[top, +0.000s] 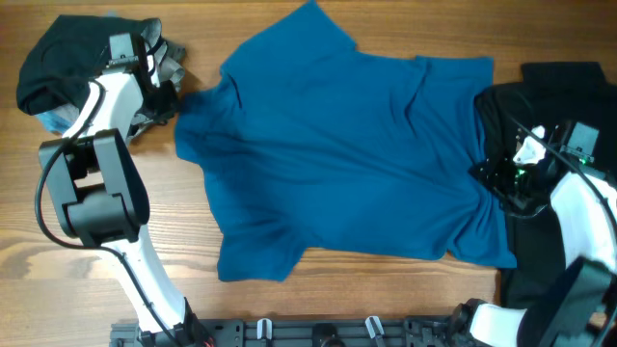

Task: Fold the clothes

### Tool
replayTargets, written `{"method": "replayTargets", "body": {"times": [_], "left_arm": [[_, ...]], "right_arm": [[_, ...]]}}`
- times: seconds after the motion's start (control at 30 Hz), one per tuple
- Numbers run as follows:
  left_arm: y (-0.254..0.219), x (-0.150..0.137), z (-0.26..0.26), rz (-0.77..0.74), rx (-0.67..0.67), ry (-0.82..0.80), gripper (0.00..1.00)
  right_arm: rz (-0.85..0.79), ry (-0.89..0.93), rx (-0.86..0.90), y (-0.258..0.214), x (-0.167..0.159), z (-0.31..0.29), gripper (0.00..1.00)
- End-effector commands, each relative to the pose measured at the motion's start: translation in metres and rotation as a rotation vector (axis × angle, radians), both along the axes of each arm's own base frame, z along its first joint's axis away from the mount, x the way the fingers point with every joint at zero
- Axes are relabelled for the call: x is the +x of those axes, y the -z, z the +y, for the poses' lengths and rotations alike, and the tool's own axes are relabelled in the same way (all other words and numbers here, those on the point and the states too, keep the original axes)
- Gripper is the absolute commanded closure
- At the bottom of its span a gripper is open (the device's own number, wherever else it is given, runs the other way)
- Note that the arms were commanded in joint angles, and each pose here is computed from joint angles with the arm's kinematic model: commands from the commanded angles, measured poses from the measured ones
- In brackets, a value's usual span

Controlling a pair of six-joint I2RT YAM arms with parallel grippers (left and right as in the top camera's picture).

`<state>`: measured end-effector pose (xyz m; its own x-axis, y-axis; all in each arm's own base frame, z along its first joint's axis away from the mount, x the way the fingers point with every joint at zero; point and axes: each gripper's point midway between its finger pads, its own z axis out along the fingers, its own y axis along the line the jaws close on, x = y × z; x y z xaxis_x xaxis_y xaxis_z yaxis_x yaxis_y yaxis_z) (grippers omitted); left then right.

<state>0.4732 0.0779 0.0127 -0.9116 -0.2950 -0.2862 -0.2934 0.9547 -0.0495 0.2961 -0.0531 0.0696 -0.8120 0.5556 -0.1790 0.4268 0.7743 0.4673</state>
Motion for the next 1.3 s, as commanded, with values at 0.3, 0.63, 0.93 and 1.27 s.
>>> {"method": "replayTargets", "body": {"times": [0.3, 0.63, 0.93, 1.27], "left_arm": [[-0.069, -0.042, -0.125, 0.047, -0.214, 0.423, 0.7], [-0.067, -0.047, -0.133, 0.067, -0.223, 0.407, 0.65], [-0.069, -0.037, -0.133, 0.026, -0.215, 0.412, 0.49], [-0.07, -0.034, -0.133, 0.015, -0.213, 0.413, 0.48]], "right_arm": [[-0.122, 0.083, -0.12, 0.026, 0.069, -0.016, 0.89], [-0.092, 0.093, 0.02, 0.116, 0.101, 0.001, 0.96], [-0.211, 0.102, -0.195, 0.046, 0.2, -0.055, 0.96], [0.255, -0.131, -0.231, 0.109, 0.104, 0.018, 0.96]]}}
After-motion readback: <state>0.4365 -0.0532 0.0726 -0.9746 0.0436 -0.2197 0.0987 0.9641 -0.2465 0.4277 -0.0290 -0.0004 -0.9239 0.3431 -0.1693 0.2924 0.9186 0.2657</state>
